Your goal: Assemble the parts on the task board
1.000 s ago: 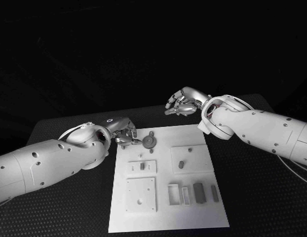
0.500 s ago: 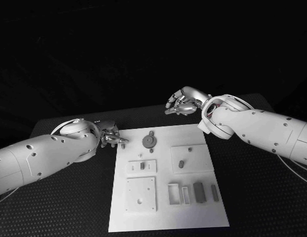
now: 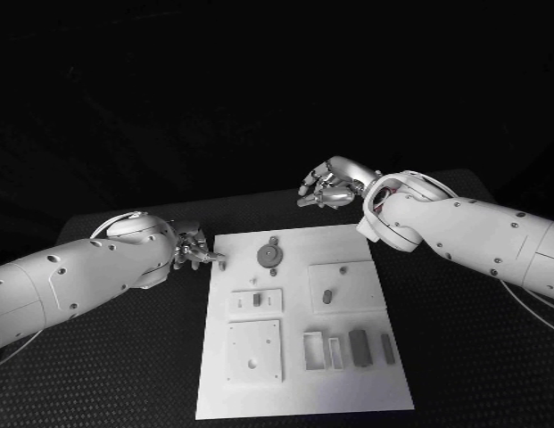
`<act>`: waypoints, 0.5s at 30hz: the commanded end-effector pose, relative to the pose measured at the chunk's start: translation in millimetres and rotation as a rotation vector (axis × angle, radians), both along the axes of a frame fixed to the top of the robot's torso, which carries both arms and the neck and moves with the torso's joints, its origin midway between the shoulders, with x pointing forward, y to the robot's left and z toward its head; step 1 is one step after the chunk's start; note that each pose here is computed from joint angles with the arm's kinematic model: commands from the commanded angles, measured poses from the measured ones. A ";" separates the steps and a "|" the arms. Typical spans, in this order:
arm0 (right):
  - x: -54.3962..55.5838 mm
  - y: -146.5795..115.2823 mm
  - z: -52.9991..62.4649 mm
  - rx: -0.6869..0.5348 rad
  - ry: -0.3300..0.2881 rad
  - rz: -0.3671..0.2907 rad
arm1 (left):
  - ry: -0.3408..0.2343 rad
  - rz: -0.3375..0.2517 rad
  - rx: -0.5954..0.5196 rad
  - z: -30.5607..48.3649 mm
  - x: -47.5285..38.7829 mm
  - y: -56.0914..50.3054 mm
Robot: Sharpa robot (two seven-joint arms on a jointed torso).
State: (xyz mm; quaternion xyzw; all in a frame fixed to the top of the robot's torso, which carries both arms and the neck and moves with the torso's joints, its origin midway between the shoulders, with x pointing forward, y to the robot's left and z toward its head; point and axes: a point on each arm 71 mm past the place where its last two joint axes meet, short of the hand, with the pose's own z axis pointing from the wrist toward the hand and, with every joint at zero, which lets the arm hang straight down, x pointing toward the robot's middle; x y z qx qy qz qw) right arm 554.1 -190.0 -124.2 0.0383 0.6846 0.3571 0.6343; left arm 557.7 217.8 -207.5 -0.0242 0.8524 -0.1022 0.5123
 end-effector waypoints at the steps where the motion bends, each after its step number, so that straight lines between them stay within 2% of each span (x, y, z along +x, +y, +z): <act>1: -0.3 1.4 -0.1 0.001 0.000 0.012 | 0.053 0.005 -0.016 -2.1 -1.6 -3.2; 7: 0.1 1.9 -0.5 0.001 0.001 0.012 | 0.037 0.015 -0.037 -0.7 -0.9 -5.2; 15: 0.1 2.1 -2.4 0.000 0.005 0.012 | 0.010 0.044 -0.053 1.6 1.2 -2.8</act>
